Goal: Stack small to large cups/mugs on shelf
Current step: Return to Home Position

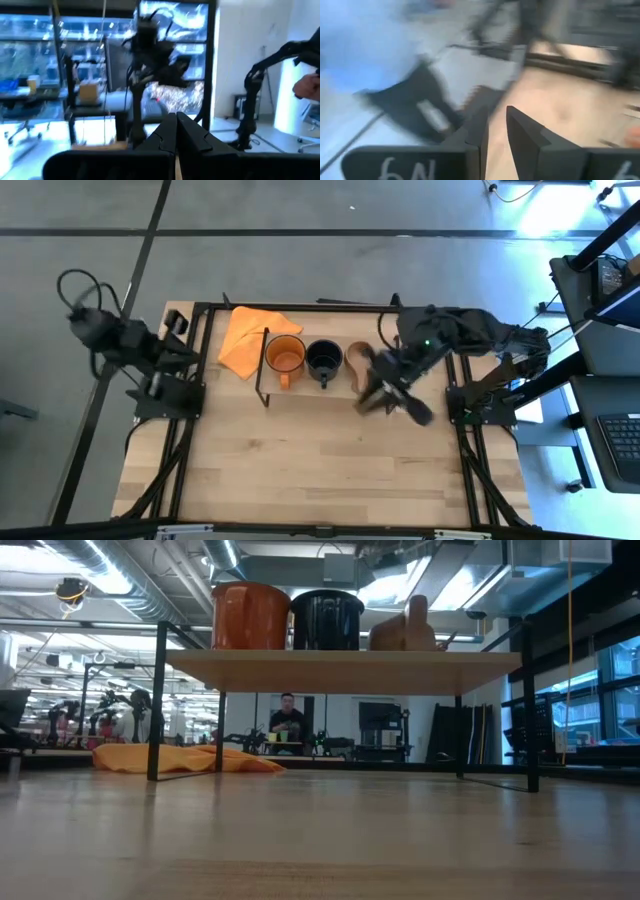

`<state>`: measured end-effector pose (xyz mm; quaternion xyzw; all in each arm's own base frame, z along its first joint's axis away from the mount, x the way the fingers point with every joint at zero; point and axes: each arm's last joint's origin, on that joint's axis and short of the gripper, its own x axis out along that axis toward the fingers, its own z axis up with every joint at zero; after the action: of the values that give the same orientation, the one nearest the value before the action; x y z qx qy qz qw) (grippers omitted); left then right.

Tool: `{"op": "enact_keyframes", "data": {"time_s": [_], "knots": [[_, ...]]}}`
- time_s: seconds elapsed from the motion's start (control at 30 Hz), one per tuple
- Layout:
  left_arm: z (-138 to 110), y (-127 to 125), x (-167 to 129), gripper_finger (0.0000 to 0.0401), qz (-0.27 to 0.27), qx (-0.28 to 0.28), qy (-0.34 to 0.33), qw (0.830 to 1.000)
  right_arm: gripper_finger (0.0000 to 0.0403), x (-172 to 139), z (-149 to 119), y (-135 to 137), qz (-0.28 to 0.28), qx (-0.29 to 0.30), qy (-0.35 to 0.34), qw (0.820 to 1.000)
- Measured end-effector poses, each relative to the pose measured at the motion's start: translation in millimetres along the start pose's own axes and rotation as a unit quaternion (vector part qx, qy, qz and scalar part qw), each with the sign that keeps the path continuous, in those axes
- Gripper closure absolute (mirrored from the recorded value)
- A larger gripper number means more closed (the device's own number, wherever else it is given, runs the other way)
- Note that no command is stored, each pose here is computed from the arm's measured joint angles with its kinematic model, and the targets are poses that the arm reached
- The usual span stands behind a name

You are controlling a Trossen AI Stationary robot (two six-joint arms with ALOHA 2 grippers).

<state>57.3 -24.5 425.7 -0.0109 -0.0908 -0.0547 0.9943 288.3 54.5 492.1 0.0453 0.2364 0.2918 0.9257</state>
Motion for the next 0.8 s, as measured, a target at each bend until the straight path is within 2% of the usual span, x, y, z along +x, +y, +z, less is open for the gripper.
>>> {"op": "enact_keyframes", "data": {"time_s": [0.07, 0.1, 0.23, 0.33, 0.43, 0.57, 0.67, 0.73, 0.8], "knots": [[-10, 3, -4, 0.0401, 0.008, -0.009, -0.003, 1.000, 0.0334, -8, -11, -3, 0.049, -0.003, -0.005, 0.999], [-14, 5, -6, 0.0401, 0.009, -0.012, -0.012, 1.000, 0.0334, -16, -17, -7, 0.054, -0.004, -0.016, 0.998], [-32, 12, -18, 0.0401, 0.035, -0.026, -0.040, 0.998, 0.0334, -43, -56, -17, 0.016, 0.022, -0.056, 0.998], [-38, 19, -35, 0.0401, 0.038, -0.033, -0.049, 0.998, 0.0334, -76, -82, -8, -0.005, 0.020, -0.118, 0.993], [-42, 34, -68, 0.0401, 0.072, -0.061, -0.039, 0.995, 0.0334, -108, -107, 8, -0.041, 0.001, -0.183, 0.982], [-59, 47, -101, 0.0401, 0.083, -0.120, -0.019, 0.989, 0.0334, -127, -139, 25, -0.073, 0.007, -0.242, 0.967], [-69, 51, -107, 0.0401, 0.141, -0.132, 0.042, 0.980, 0.0334, -137, -164, 36, -0.096, -0.010, -0.285, 0.954], [-70, 51, -107, 0.0401, 0.140, -0.150, 0.042, 0.978, 0.0334, -142, -178, 43, -0.104, -0.034, -0.322, 0.940], [-77, 50, -103, 0.0401, 0.146, -0.142, 0.058, 0.977, 0.0334, -145, -193, 48, -0.108, -0.054, -0.351, 0.928]]}}
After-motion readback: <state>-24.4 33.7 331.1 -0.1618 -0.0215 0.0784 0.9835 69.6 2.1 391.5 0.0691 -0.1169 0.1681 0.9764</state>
